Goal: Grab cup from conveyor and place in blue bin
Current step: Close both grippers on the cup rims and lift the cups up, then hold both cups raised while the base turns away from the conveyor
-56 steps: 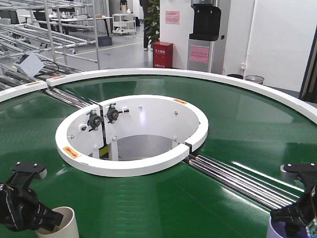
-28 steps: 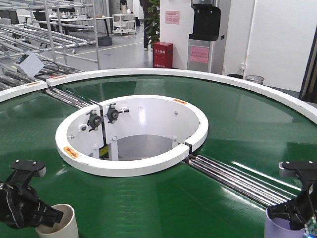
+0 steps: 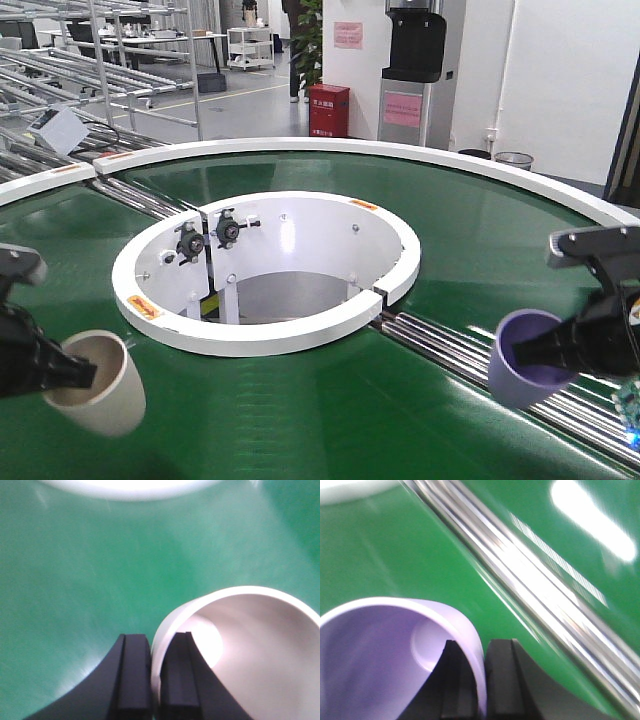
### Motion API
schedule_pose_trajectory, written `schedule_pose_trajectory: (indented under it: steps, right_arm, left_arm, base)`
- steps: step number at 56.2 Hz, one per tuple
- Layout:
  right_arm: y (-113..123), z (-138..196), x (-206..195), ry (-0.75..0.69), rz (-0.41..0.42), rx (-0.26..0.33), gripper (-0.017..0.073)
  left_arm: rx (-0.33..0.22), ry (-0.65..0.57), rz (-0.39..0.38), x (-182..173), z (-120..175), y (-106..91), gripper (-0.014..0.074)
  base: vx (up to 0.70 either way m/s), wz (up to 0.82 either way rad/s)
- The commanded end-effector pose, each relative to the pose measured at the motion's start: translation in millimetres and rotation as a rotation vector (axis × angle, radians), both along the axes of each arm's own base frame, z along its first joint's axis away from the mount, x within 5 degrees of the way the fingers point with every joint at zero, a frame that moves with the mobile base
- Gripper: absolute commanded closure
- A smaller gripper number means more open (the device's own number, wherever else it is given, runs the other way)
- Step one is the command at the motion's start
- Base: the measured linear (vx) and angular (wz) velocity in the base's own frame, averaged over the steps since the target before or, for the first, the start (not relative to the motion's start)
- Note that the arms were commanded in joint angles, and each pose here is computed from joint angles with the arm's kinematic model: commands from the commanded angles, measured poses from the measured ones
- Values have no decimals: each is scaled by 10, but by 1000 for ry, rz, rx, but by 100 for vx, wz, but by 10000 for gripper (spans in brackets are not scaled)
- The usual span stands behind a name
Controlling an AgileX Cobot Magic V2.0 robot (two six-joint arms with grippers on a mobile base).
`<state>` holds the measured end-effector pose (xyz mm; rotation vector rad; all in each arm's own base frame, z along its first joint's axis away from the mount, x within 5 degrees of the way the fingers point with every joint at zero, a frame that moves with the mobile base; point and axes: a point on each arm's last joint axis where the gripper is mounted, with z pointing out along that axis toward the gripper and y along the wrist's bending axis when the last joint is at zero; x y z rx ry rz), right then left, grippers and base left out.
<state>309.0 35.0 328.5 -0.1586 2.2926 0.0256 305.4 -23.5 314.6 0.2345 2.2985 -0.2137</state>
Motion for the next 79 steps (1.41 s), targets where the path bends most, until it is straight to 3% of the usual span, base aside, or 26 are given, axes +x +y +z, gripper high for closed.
schedule_pose_trajectory:
  steps: [1,12,19,31,79]
  right_arm:
    - [113,458,-164,-219,34,47,568]
    - [268,851,-581,-359,117,88,568]
    - [253,1114,-891,-473,138,130,568]
    - [169,1320,-1201,-567,139,150,568]
    - [156,1344,-1248,-577,139,152,568]
  left_arm:
    - [-9,-239,35,-171,518,25,600]
    - [21,-430,15,-642,990,32,600]
    - [3,-548,19,-993,1254,31,600]
    - [1,-689,20,-1458,1512,38,600]
    - [0,-722,20,-1580,1565,38,600]
  base:
    - [0,0]
    - [0,0]
    - [0,0]
    - [0,0]
    - [0,0]
